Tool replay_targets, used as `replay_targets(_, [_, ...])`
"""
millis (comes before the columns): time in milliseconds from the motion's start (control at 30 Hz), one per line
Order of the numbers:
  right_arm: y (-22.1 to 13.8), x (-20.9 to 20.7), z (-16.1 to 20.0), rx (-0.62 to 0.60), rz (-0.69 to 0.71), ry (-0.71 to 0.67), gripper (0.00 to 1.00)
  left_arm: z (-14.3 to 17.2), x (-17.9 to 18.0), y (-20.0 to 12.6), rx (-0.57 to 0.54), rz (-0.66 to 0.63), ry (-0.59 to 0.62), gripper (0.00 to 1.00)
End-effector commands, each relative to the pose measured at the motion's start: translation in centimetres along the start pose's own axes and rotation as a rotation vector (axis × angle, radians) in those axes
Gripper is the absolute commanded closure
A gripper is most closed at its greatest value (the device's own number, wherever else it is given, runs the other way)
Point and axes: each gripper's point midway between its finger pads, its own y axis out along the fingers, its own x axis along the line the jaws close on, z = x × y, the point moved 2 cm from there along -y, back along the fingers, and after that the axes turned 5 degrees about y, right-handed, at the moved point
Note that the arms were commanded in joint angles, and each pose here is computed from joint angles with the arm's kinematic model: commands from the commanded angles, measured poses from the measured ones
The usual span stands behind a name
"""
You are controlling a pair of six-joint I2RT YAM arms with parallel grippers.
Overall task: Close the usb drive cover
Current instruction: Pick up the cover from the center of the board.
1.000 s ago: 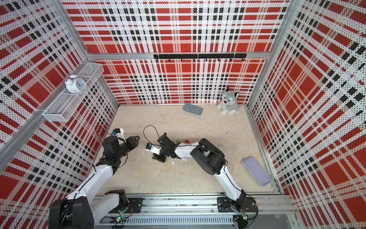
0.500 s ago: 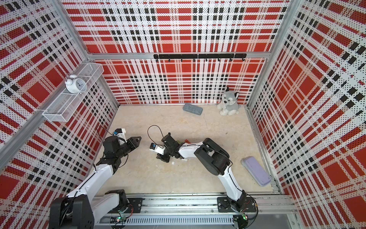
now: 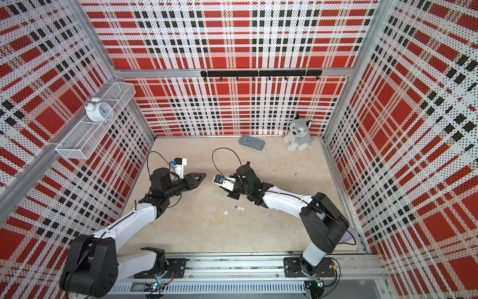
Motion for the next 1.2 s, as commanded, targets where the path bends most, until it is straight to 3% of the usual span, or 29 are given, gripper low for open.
replay_targets(0, [-1.7, -0.9, -1.6, -0.056, 0.068, -0.088, 0.80, -0.9, -4.1, 0.8, 0.023, 0.193, 0.059, 0.58])
replay_targets(267, [-3.2, -1.1, -3.7, -0.124, 0.087, -0.110, 0.78, 0.7, -7.7, 1.9, 0.127, 0.392, 0.064, 0.57])
replay_targets(567, [-3.1, -1.1, -4.1, -0.147, 0.080, -0.103, 0.77, 2.0, -7.9, 2.5, 0.185, 0.428, 0.042, 0.58])
replay_targets(867, [-2.8, -0.9, -4.0, -0.149, 0.065, -0.098, 0.76, 2.5, -7.9, 2.8, 0.212, 0.443, 0.032, 0.68])
replay_targets(1167, [-2.6, -0.8, -3.9, -0.149, 0.060, -0.097, 0.76, 2.9, -7.8, 2.9, 0.230, 0.451, 0.022, 0.84])
